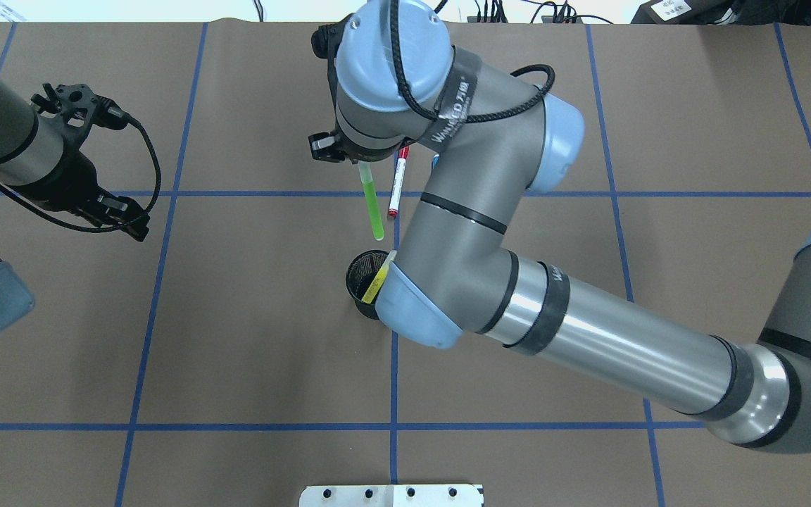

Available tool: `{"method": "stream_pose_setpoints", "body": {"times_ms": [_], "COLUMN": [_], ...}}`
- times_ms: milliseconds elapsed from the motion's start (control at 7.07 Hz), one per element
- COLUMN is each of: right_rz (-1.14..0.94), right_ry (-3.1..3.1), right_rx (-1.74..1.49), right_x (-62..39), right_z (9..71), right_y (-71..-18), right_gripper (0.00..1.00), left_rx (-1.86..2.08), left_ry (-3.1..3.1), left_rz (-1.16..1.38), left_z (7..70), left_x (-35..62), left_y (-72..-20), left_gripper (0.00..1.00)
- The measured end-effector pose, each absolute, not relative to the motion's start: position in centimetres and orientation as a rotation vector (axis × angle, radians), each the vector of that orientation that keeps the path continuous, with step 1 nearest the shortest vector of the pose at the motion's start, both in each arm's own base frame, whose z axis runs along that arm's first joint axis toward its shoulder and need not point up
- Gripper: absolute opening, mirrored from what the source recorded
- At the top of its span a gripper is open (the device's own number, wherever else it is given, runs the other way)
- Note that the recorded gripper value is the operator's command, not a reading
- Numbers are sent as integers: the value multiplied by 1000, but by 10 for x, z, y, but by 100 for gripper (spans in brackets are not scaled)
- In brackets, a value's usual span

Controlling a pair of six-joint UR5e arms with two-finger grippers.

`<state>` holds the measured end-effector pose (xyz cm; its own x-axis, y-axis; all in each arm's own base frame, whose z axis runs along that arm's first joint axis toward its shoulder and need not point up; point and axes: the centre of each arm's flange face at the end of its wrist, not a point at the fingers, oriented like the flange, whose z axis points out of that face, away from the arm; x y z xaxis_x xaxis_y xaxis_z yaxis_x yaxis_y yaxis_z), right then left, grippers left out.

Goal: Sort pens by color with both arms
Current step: 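Grasp the green highlighter with the right gripper and lift it out, then lower the green highlighter beside the white marker and open the right gripper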

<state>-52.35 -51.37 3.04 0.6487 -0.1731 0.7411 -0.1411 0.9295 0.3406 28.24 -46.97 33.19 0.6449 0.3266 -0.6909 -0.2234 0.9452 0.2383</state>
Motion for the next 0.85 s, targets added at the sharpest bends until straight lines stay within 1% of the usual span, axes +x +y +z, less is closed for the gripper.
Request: {"method": "stream_pose_setpoints", "body": {"times_ms": [283, 566, 848], "right_rz": [48, 73, 72], "right_ry": [-881, -880, -876], "right_rx": [326, 273, 222], "right_x": [-533, -546, -555], "right_z": [32, 60, 79], "right_y": [-543, -575, -595], "right_gripper": [0, 0, 0], "left_rx": [135, 135, 134], "left_ry": [811, 810, 809], "left_rz": [313, 312, 311], "left_z": [332, 333, 333], "left_x": [282, 282, 282], "left_y": [-470, -470, -469], "left_gripper": [72, 73, 73]}}
